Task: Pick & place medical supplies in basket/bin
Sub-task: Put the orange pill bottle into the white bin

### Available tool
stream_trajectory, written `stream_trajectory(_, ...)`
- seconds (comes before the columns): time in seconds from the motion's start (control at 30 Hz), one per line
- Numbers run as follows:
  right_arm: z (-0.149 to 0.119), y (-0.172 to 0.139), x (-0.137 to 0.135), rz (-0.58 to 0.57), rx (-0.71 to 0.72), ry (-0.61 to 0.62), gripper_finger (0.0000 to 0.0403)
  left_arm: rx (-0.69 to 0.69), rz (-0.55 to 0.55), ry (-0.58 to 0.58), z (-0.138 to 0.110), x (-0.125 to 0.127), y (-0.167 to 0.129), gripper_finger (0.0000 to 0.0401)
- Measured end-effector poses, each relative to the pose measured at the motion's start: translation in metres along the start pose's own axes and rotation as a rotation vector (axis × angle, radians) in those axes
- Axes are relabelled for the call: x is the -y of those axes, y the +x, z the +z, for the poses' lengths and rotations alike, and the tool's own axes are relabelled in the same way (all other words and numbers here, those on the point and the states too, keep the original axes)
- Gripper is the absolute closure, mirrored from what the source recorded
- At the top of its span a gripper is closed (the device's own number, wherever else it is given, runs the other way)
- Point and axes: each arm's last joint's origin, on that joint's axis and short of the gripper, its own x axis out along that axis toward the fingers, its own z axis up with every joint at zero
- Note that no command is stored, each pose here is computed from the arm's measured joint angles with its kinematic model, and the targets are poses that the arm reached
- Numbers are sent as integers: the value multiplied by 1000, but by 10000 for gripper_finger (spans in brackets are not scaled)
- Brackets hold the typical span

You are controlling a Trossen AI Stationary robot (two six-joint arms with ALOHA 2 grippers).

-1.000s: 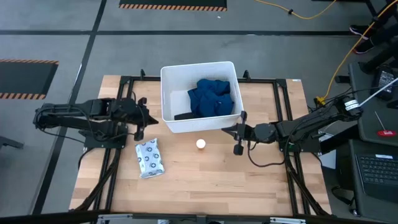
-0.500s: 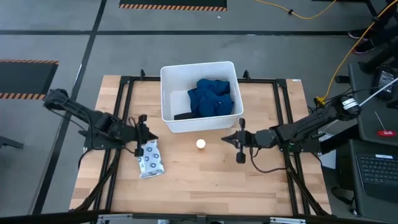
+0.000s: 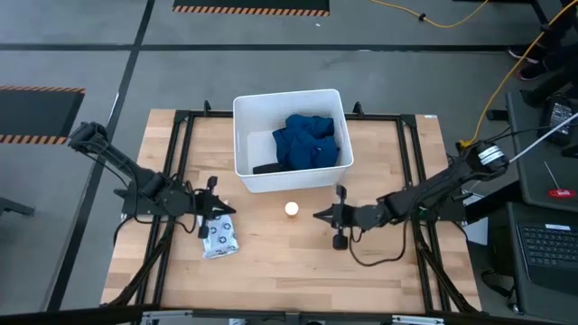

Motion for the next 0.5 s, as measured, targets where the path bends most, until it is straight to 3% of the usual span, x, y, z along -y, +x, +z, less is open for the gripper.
stream_trajectory(0.2,-15,5,-14,-167,-14,88,401,25,2,-29,3,2,4,398)
stream_trajectory(0.37,-22,9,-24,-136,-12,173,400,30,2,14,3,4,7,398)
stream_trajectory(0.5,-32,15,-27,-111,-56,166,400,18,5,43,2,5,9,398)
